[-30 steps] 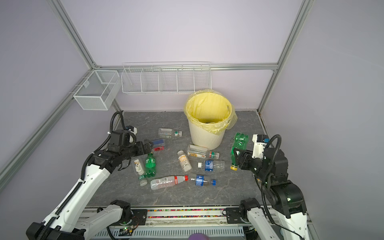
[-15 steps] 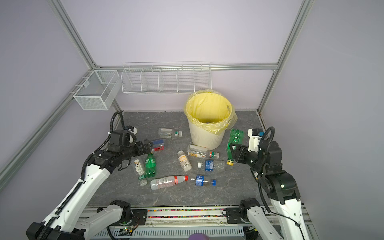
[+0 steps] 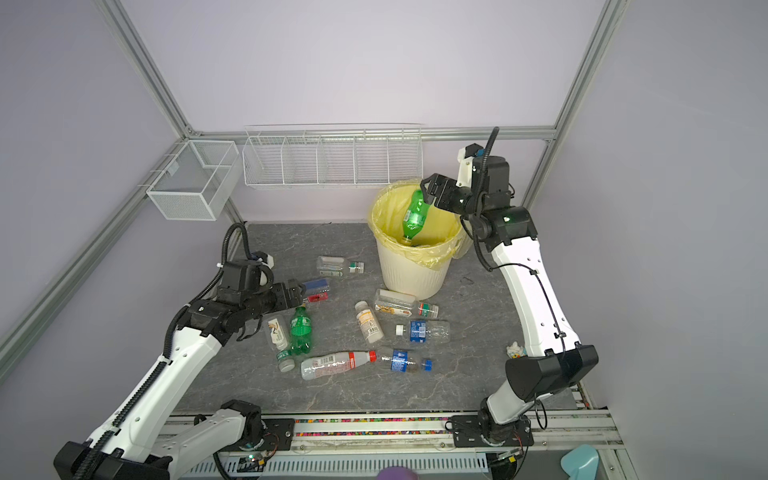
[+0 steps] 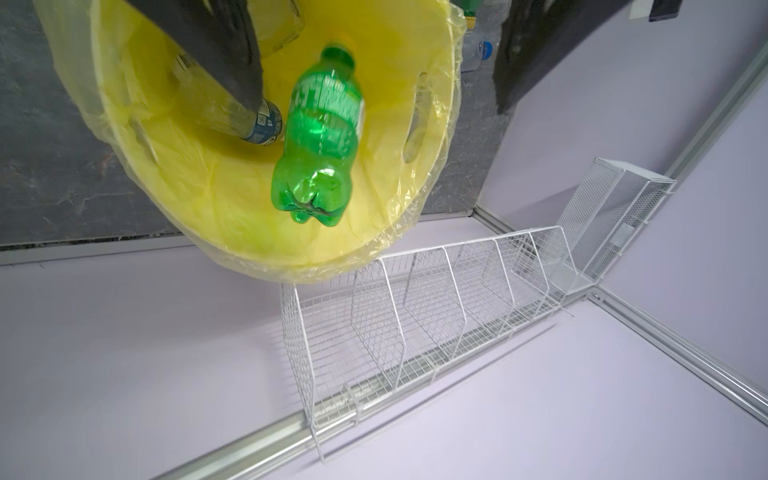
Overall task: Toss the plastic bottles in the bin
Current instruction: 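Swing the held green bottle over the bin and open the right gripper, then lower the empty right gripper beside the bin while the left moves over the pile, then reach the left gripper to the white-capped orange-label bottle and close on it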
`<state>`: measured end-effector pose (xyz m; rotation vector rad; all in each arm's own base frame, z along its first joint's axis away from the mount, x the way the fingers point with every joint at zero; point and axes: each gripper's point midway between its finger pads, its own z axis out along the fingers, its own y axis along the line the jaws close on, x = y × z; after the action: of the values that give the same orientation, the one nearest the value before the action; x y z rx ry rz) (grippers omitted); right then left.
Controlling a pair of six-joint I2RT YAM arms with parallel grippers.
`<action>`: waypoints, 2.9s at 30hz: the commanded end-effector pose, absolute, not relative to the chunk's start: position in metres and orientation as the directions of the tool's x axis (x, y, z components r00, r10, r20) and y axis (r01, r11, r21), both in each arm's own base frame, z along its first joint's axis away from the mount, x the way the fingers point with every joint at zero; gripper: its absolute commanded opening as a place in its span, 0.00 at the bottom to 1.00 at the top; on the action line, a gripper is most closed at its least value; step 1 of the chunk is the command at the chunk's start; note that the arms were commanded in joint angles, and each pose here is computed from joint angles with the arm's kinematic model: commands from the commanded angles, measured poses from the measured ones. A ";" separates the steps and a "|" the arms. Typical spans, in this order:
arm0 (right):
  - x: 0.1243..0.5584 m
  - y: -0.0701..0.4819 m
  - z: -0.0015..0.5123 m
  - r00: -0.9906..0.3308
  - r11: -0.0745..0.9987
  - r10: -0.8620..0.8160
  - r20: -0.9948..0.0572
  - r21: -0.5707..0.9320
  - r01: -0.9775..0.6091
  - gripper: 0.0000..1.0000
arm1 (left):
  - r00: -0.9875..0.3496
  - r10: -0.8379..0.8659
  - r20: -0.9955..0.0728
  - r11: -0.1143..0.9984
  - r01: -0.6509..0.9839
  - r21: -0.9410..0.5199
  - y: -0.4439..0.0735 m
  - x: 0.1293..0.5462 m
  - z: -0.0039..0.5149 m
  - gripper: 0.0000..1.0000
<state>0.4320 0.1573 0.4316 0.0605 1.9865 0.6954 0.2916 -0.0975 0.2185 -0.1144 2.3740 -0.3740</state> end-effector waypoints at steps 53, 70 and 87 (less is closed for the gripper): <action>0.226 0.087 0.283 -0.596 0.891 0.284 -0.751 0.436 -0.125 0.88 | -0.719 -0.544 -0.433 0.816 -0.334 -0.471 -0.081 0.249 0.190 1.00; 0.219 0.083 0.267 -0.608 0.900 0.274 -0.745 0.421 -0.110 0.88 | -0.823 -0.387 -0.416 0.869 -0.175 -0.462 -0.154 0.237 0.165 1.00; 0.209 0.076 0.264 -0.604 0.911 0.267 -0.751 0.401 -0.095 0.88 | -0.893 -0.256 -0.370 0.899 -0.079 -0.431 -0.221 0.250 0.132 1.00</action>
<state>0.2131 0.0784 0.2734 0.1199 2.1369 0.5304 0.2397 -0.2072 0.1215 -0.2532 2.6696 -0.5304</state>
